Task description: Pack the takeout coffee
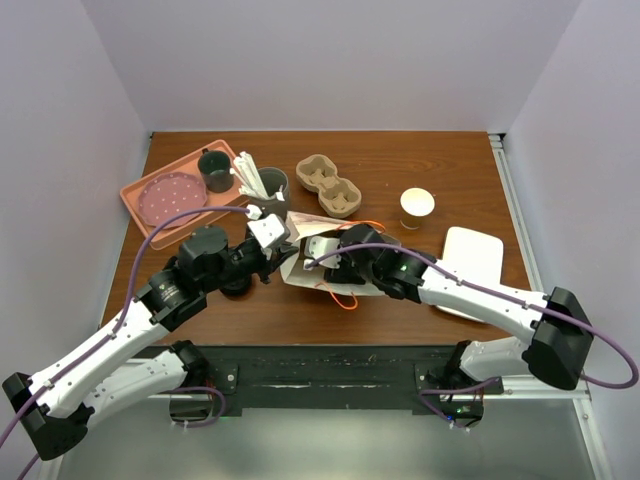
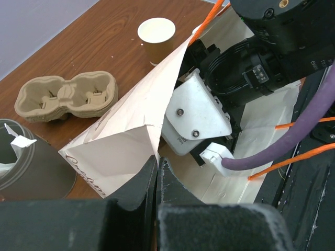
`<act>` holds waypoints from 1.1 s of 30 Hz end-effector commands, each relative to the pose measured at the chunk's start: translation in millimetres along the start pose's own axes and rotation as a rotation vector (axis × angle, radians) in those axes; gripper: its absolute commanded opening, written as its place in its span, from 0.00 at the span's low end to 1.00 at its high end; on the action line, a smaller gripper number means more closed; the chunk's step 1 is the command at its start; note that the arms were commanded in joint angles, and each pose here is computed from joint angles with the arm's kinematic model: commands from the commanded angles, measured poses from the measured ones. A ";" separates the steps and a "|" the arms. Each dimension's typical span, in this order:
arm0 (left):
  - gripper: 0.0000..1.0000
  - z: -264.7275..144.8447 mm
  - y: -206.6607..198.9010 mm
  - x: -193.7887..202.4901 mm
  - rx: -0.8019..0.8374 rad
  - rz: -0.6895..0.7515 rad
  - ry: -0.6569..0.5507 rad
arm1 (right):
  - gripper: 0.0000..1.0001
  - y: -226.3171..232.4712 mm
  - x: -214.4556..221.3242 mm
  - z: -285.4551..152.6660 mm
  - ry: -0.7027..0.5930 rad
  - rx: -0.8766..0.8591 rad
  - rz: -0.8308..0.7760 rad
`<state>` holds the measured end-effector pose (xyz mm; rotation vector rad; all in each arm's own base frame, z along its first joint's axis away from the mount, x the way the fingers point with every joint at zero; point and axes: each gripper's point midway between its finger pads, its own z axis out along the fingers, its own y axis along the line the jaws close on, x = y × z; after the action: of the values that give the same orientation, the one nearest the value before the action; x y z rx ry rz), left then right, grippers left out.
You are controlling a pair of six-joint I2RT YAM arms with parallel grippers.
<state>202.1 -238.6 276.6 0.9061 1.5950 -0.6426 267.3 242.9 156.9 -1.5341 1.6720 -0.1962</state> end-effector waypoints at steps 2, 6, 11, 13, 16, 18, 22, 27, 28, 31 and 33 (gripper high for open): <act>0.00 -2.0 -1.1 -30.9 0.009 -0.024 -0.096 | 0.25 -10.7 -10.3 6.9 -0.065 0.052 0.062; 0.00 -2.4 -1.1 -27.7 0.005 -0.038 -0.090 | 0.25 -8.8 -8.8 11.8 -0.075 0.048 0.080; 0.00 -2.1 -2.4 -26.7 0.006 -0.075 -0.088 | 0.29 -6.2 -4.4 15.3 -0.081 0.047 0.107; 0.00 -2.0 -2.7 -27.5 0.007 -0.077 -0.091 | 0.26 -4.8 -6.1 15.8 -0.091 0.042 0.110; 0.00 -0.9 -3.5 -26.9 0.012 -0.082 -0.091 | 0.22 -5.8 -8.8 16.9 -0.103 0.043 0.123; 0.00 -1.3 -3.7 -26.9 0.012 -0.083 -0.091 | 0.22 -7.8 -10.8 16.7 -0.110 0.050 0.128; 0.00 -1.0 -3.6 -26.1 0.012 -0.087 -0.088 | 0.23 -11.5 -12.7 15.5 -0.114 0.062 0.132; 0.00 -0.4 -4.7 -27.0 0.020 -0.090 -0.093 | 0.24 -6.3 -10.7 21.5 -0.106 0.054 0.140; 0.00 0.2 -4.4 -25.9 0.018 -0.090 -0.090 | 0.24 -6.0 -10.9 22.9 -0.107 0.052 0.143; 0.00 -0.3 -4.4 -27.7 0.017 -0.098 -0.093 | 0.25 -5.1 -9.6 26.3 -0.101 0.055 0.142; 0.00 -0.7 -5.4 -28.1 0.020 -0.104 -0.094 | 0.25 -5.7 -9.6 28.1 -0.105 0.066 0.148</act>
<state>201.1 -240.2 276.9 0.8253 1.6469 -0.7064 282.0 257.4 146.5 -1.4164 1.6668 -0.1072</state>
